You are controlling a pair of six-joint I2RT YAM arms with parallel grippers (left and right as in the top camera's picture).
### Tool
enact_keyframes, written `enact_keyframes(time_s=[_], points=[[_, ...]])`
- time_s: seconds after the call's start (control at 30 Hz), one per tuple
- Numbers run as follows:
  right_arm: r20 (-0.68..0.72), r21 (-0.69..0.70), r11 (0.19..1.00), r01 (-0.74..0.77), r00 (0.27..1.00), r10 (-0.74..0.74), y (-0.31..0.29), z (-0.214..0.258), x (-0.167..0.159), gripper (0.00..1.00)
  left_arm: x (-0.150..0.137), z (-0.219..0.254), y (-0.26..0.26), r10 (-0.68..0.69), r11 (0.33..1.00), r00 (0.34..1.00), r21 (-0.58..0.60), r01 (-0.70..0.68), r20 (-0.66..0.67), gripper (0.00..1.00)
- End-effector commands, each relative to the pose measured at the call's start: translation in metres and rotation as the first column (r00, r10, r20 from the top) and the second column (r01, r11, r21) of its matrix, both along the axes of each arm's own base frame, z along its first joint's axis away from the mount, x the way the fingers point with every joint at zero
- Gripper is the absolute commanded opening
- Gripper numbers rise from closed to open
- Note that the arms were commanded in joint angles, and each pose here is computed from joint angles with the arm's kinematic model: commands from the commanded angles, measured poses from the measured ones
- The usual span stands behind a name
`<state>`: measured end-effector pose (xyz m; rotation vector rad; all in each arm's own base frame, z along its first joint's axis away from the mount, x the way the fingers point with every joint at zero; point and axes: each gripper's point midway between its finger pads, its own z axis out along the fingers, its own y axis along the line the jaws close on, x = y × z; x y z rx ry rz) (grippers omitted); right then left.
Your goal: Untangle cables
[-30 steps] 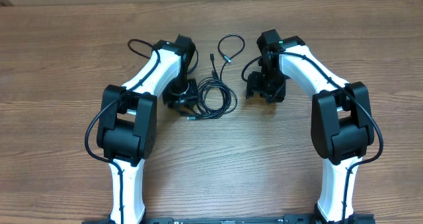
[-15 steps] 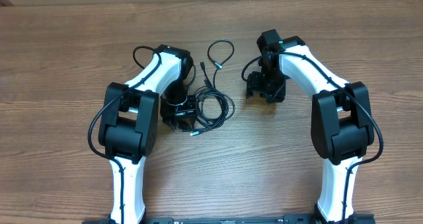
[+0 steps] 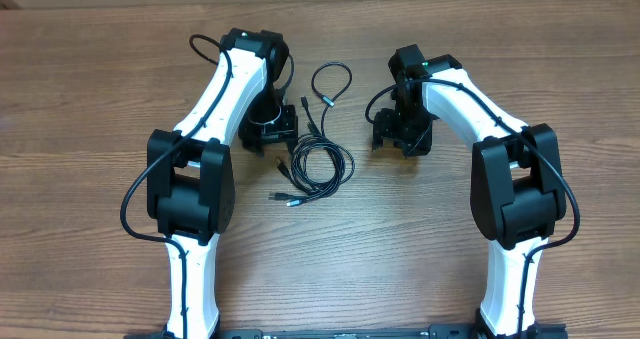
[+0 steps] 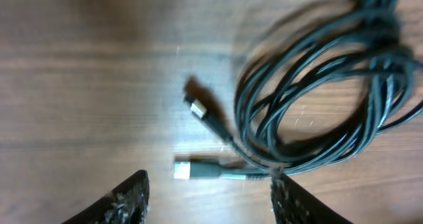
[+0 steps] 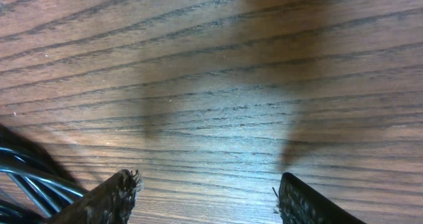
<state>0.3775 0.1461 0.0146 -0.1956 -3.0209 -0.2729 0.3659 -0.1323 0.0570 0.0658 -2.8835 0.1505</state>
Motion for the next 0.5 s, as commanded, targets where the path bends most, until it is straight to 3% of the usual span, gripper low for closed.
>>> enact_keyframes(time_s=[0.0,0.23,0.47], points=[[0.029,0.013,1.000,-0.007,1.000,0.006,0.002,0.013,0.001,0.68,0.011,-0.001,-0.005,-0.100,0.995,0.993,-0.017,0.102,0.061,0.56],[0.027,0.012,1.000,-0.003,1.000,0.002,0.002,0.013,0.001,0.68,0.017,-0.004,-0.038,-0.328,0.940,0.932,-0.048,0.339,0.155,0.59],[0.017,0.009,1.000,-0.003,1.000,0.003,0.002,0.013,-0.002,0.68,0.014,-0.011,-0.058,-0.398,0.913,0.899,-0.020,0.408,0.184,0.67]])
